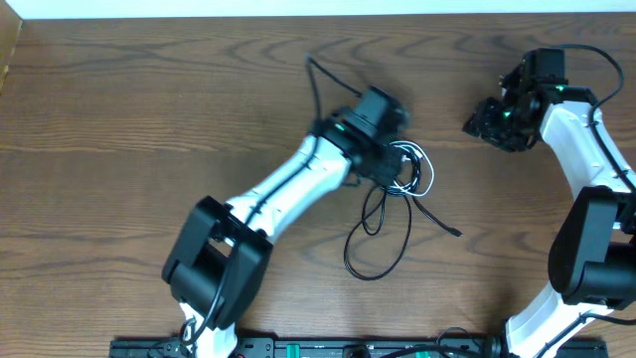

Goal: Untangle cables
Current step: 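Lift the cable bundle with the left gripper and carry it upward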

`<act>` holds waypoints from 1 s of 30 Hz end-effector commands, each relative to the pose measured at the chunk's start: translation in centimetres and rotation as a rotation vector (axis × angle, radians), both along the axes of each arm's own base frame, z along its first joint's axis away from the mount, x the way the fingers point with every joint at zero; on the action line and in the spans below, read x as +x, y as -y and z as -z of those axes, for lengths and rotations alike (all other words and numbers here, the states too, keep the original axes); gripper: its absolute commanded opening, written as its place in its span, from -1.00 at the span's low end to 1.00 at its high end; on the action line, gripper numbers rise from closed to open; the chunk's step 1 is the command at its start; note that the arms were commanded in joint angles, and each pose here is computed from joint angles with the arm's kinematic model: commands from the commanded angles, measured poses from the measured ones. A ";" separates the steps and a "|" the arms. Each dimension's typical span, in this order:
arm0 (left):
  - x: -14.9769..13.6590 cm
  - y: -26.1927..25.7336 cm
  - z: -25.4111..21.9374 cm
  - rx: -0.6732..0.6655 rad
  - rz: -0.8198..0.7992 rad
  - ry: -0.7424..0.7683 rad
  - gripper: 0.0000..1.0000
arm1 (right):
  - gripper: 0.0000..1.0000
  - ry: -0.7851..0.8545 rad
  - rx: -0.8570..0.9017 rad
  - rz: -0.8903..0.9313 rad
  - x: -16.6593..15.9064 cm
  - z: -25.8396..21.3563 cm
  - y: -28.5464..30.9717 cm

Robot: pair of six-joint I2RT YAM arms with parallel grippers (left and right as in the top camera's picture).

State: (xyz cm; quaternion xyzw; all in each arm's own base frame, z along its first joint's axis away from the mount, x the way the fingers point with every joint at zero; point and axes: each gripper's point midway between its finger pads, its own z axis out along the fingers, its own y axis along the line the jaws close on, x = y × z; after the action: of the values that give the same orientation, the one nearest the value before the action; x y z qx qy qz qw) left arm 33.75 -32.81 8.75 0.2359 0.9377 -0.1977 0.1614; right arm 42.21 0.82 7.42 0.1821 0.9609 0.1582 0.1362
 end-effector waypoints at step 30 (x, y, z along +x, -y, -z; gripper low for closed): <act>0.2 5.5 8.4 0.087 -0.018 0.112 -0.29 | 0.05 -0.020 -0.011 -0.008 -0.4 0.1 0.4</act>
State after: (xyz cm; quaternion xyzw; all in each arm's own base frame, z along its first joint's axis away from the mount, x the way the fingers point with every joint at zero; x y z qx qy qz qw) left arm 34.14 -38.69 1.24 0.2466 0.9329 -0.1531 0.2132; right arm 41.64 0.27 7.21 0.1892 0.9618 0.1526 0.1255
